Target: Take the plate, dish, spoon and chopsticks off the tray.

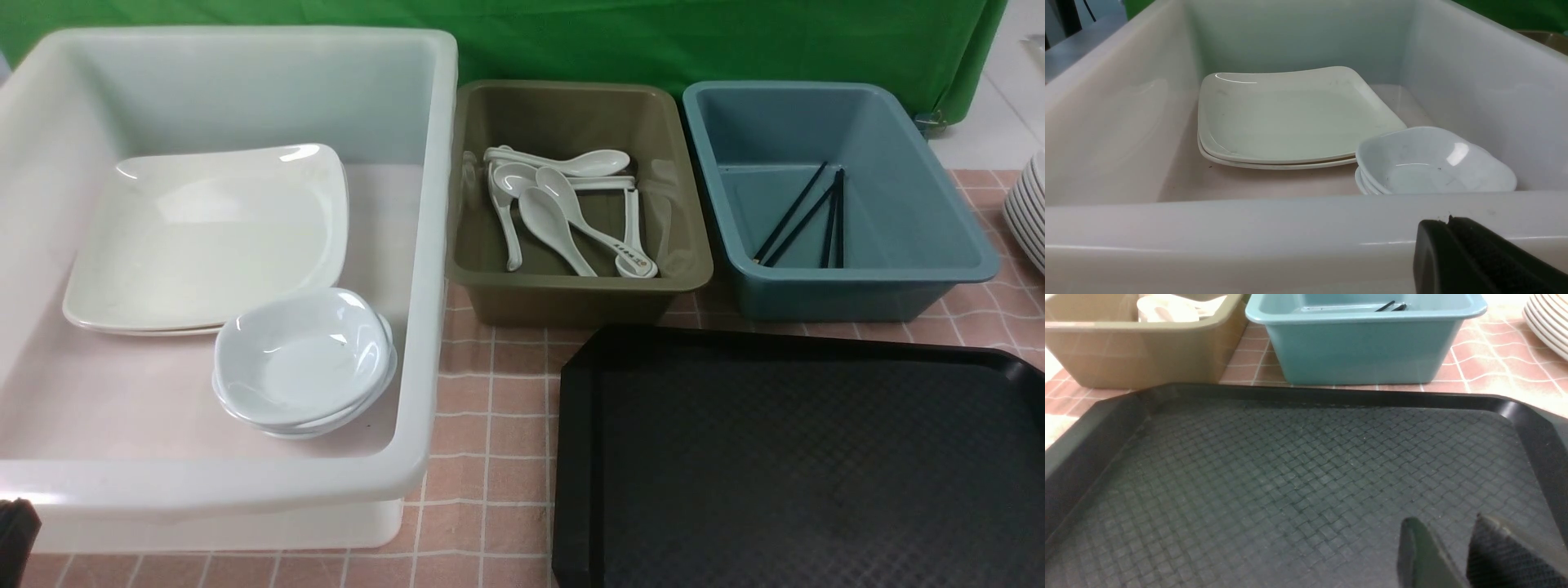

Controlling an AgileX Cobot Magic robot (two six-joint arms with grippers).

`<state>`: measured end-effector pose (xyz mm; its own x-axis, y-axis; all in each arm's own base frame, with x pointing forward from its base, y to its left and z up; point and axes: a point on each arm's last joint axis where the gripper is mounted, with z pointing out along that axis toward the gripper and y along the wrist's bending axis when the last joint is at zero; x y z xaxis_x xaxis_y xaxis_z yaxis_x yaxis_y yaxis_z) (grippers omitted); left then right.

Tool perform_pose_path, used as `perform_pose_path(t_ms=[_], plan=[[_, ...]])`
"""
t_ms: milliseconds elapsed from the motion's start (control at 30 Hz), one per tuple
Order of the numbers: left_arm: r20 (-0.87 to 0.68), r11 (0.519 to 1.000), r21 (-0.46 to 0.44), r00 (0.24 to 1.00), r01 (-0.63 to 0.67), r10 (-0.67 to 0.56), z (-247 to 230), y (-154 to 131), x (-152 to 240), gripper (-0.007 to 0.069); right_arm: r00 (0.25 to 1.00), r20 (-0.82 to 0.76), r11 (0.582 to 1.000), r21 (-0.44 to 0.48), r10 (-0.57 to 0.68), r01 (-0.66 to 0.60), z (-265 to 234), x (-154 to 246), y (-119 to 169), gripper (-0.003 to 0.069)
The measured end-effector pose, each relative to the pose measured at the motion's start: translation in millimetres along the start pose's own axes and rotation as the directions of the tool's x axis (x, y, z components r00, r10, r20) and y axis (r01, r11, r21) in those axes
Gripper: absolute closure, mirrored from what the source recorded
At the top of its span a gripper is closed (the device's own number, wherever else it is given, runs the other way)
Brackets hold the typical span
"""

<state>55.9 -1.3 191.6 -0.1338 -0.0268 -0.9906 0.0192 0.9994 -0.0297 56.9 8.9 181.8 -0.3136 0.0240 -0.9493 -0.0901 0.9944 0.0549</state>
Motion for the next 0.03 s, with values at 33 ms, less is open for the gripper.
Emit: perform_pose_path(t_ms=[33], plan=[[0.0,1.0,0.0,1.0,0.0,0.0,0.0,0.0,0.0,0.0621,1.0,0.0,1.0,0.0,0.0,0.0,0.0,0.0,0.0,0.0419]])
